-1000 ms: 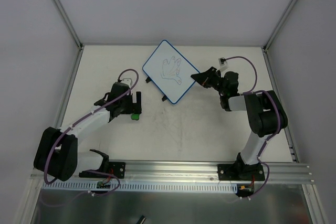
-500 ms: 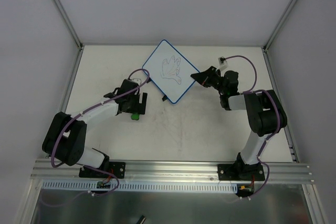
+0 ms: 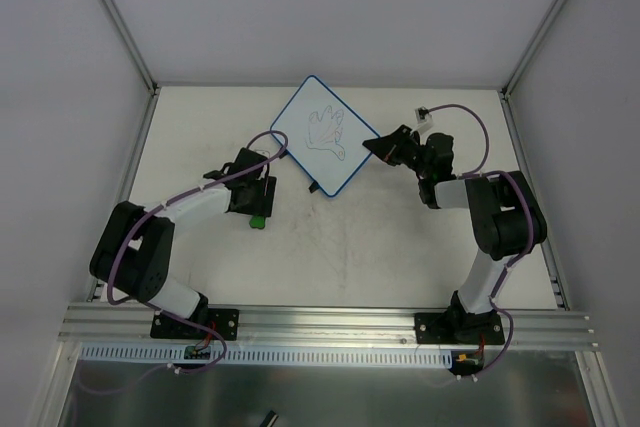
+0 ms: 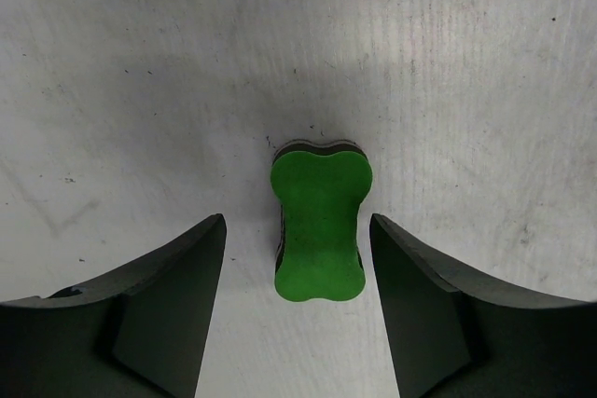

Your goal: Erase the whiteboard

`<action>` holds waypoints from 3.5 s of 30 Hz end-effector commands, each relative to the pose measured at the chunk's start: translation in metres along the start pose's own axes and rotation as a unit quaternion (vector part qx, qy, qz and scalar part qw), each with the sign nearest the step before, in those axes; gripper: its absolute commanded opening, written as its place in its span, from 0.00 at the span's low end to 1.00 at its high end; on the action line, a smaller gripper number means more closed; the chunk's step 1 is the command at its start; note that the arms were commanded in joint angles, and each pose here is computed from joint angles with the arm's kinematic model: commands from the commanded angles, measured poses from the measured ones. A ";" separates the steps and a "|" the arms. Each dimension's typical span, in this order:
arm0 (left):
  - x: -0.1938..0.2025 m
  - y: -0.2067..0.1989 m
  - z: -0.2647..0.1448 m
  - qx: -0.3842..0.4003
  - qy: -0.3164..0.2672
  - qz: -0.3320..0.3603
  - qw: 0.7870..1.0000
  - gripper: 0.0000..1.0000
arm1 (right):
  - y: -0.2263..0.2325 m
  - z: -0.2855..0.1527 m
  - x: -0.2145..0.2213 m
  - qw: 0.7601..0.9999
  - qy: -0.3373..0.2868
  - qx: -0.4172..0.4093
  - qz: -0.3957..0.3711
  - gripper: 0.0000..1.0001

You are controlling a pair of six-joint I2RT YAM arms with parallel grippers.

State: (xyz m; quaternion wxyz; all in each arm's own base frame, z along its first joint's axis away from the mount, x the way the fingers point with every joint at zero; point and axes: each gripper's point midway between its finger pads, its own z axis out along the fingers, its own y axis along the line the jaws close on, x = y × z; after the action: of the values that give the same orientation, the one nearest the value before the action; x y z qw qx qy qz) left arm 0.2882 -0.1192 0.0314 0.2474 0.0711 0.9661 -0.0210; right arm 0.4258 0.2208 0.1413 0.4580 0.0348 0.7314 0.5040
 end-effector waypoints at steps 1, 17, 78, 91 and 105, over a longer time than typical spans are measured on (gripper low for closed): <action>-0.007 0.000 -0.002 -0.007 0.001 0.010 1.000 0.63 | 0.021 0.008 -0.015 0.999 -0.014 -0.030 -0.037 0.00; -0.006 -0.009 0.005 -0.014 0.023 0.034 0.999 0.39 | 0.021 0.008 -0.013 0.999 -0.011 -0.032 -0.034 0.00; -0.310 -0.098 0.025 0.193 -0.281 -0.101 0.934 0.00 | 0.034 0.012 -0.001 0.998 0.012 -0.056 -0.038 0.00; -0.311 -0.146 0.016 0.297 -0.280 -0.031 0.913 0.00 | 0.036 0.015 0.002 0.997 0.020 -0.060 -0.041 0.00; -0.286 -0.202 0.000 0.299 -0.290 0.103 0.903 0.00 | 0.038 0.015 0.003 0.997 0.022 -0.062 -0.042 0.00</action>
State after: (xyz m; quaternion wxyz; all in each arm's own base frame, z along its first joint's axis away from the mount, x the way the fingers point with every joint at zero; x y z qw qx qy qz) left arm 0.5364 -0.3145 0.1619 0.4959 0.1580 0.8076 -0.2773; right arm 0.4282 0.2294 0.1444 0.4514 0.0329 0.7342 0.5061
